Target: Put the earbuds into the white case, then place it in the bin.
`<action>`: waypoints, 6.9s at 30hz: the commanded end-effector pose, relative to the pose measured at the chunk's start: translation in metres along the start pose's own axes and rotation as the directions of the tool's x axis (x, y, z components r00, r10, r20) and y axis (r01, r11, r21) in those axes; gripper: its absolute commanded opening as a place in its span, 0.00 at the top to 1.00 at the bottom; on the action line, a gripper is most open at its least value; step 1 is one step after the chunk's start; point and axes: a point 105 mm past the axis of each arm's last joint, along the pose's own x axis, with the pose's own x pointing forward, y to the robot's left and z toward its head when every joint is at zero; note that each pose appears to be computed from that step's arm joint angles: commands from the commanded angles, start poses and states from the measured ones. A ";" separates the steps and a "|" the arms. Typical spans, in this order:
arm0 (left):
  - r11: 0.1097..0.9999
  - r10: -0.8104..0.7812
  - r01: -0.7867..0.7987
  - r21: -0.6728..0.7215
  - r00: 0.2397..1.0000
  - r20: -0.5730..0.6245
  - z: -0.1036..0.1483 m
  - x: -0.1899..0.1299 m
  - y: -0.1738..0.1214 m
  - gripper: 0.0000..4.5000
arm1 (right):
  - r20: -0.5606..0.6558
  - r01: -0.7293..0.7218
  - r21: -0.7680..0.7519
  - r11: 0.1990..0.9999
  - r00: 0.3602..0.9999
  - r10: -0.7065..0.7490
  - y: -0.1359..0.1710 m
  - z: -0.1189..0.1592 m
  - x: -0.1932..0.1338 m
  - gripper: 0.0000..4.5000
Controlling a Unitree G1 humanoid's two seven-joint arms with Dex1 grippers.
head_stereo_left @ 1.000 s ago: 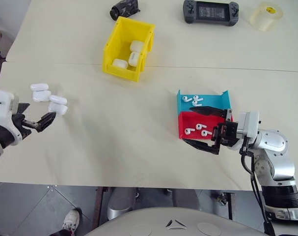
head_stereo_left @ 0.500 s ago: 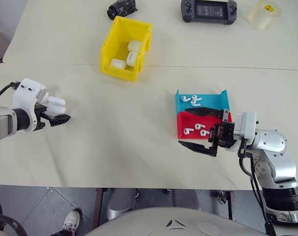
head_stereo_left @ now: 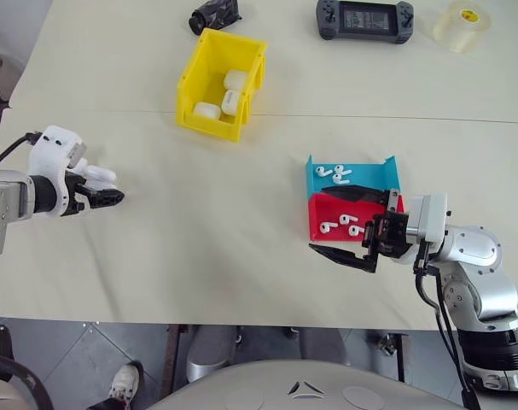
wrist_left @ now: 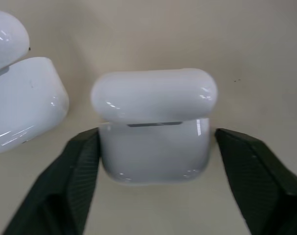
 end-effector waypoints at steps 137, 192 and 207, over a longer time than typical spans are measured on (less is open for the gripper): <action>0.341 -0.876 0.291 0.894 -0.248 0.414 0.070 -0.050 -0.287 0.38 | -0.878 -0.027 -0.078 0.997 0.475 -0.056 -0.020 -0.047 -0.047 0.75; 0.251 -0.883 0.431 0.867 -0.266 0.388 0.085 -0.048 -0.270 0.38 | 0.405 0.247 0.242 0.938 0.853 -0.329 0.009 0.083 0.039 0.88; 0.256 -0.873 0.415 0.873 -0.289 0.393 0.088 -0.057 -0.271 0.38 | 0.376 0.263 0.262 0.929 0.858 -0.349 0.003 0.066 0.036 0.88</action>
